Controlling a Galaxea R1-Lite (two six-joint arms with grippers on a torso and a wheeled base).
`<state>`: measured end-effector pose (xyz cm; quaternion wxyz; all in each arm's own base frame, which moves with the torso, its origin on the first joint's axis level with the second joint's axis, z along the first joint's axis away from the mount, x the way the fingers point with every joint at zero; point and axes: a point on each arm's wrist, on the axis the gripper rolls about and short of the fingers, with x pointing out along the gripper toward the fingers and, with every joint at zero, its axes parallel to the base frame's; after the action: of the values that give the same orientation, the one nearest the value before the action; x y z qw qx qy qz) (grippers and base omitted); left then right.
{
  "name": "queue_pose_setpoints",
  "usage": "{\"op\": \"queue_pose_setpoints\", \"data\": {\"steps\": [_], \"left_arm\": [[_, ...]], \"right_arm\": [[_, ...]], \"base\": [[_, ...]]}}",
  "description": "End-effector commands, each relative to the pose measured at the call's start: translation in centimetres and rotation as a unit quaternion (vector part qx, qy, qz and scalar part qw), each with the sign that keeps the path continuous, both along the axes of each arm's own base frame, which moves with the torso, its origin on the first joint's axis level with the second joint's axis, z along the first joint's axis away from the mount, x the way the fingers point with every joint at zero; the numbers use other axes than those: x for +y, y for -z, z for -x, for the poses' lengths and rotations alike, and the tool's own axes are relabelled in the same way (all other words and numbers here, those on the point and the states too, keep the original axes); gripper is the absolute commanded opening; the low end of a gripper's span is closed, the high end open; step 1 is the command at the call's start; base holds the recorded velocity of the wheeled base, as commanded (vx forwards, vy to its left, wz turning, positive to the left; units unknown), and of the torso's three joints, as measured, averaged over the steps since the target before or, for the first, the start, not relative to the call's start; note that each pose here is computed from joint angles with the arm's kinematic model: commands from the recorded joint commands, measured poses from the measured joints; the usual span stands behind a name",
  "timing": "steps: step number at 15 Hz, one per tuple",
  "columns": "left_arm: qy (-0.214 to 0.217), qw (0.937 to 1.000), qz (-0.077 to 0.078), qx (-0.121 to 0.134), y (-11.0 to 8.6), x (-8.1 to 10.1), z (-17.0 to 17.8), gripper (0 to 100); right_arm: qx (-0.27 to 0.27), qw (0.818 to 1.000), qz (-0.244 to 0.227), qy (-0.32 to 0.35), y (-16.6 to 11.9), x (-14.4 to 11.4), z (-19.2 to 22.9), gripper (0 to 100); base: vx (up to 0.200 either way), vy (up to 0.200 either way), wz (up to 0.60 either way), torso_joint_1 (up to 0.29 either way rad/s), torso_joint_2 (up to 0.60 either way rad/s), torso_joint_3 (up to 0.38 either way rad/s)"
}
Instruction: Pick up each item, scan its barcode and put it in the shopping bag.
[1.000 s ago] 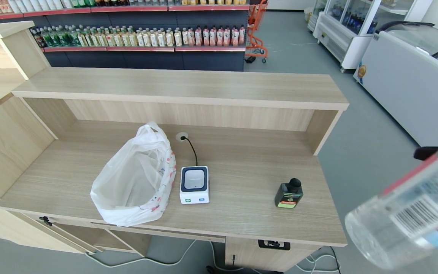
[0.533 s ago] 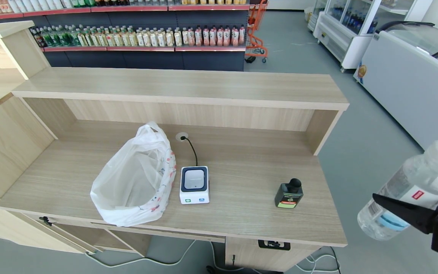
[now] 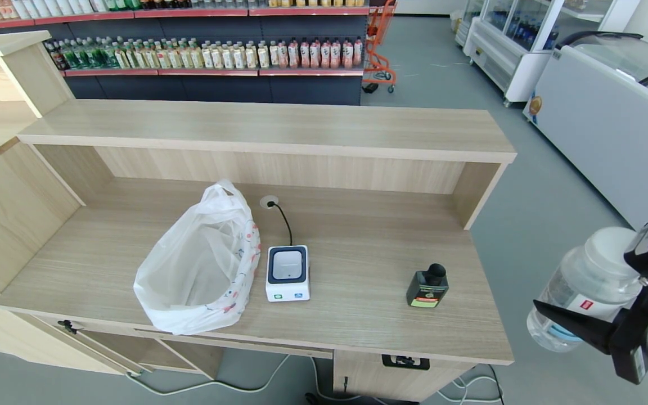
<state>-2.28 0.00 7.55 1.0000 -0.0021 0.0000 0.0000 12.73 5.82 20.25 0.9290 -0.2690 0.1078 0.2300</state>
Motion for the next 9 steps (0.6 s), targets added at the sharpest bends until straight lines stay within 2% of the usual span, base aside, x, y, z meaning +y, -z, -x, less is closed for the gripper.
{"op": "queue_pose_setpoints", "data": {"steps": [1,9], "left_arm": [[0.0,1.0,0.0,0.001,0.0,0.0,-0.01,100],[0.0,1.0,-0.001,0.001,0.0,0.0,-0.01,100]], "right_arm": [[0.006,1.0,0.003,0.001,0.13,0.13,-0.34,0],[0.009,1.0,0.003,0.004,0.31,0.0,-0.35,0]], "base": [[0.0,0.0,0.0,0.0,0.0,0.0],[0.0,0.0,0.0,0.0,0.0,0.0]]}}
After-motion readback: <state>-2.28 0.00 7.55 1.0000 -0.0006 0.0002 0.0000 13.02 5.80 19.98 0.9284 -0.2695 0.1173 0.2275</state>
